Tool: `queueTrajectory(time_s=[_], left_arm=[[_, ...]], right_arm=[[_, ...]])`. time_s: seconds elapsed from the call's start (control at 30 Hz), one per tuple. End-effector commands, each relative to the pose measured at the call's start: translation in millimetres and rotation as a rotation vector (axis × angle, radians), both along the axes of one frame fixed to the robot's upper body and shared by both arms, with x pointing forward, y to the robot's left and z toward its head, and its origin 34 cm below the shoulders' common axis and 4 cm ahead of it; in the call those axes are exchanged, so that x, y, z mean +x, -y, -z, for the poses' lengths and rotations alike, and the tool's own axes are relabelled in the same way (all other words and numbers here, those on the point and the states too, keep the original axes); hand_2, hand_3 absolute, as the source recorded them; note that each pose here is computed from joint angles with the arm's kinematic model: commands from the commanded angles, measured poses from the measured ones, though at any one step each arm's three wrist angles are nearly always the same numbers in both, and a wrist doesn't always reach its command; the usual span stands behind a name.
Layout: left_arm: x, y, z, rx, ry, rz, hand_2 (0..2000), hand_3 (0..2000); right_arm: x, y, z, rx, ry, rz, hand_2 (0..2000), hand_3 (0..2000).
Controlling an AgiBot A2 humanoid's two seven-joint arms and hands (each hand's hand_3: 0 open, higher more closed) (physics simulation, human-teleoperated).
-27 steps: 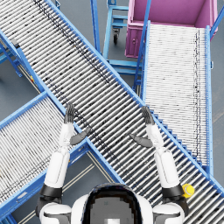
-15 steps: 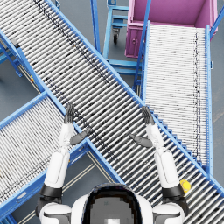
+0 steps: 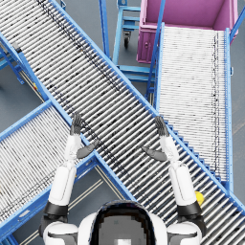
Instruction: Pick up the oil and place it on the left assembly line, put the cola on the right, and keep Sprite still
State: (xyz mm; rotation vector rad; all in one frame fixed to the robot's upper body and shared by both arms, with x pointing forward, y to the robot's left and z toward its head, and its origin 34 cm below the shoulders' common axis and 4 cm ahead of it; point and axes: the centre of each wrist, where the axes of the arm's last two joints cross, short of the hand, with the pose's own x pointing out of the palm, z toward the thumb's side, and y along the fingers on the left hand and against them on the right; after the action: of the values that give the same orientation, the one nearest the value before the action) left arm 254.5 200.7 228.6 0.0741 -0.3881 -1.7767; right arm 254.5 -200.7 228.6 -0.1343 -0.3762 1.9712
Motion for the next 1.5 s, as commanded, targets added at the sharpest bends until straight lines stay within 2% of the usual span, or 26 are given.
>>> queueTrajectory(time_s=[0.03, 1.17, 1.3, 1.5], left_arm=[[0.0, 0.0, 0.0, 0.000, 0.000, 0.000, 0, 0], [2.4, 5.8, 1.8, 0.001, -0.009, 0.018, 0, 0], [5.7, 2.0, -7.5, -0.025, 0.112, 0.048, 0, 0], [12.0, -16.7, -37.2, -0.085, 0.247, -0.020, 0, 0]], right_arm=[[0.0, 0.0, 0.0, 0.000, 0.000, 0.000, 0, 0], [2.9, -4.9, -0.8, 0.003, 0.001, -0.013, 0, 0], [6.2, -5.1, -9.1, 0.089, 0.078, 0.070, 0, 0], [7.9, 3.7, -28.5, 0.157, 0.165, 0.135, 0, 0]])
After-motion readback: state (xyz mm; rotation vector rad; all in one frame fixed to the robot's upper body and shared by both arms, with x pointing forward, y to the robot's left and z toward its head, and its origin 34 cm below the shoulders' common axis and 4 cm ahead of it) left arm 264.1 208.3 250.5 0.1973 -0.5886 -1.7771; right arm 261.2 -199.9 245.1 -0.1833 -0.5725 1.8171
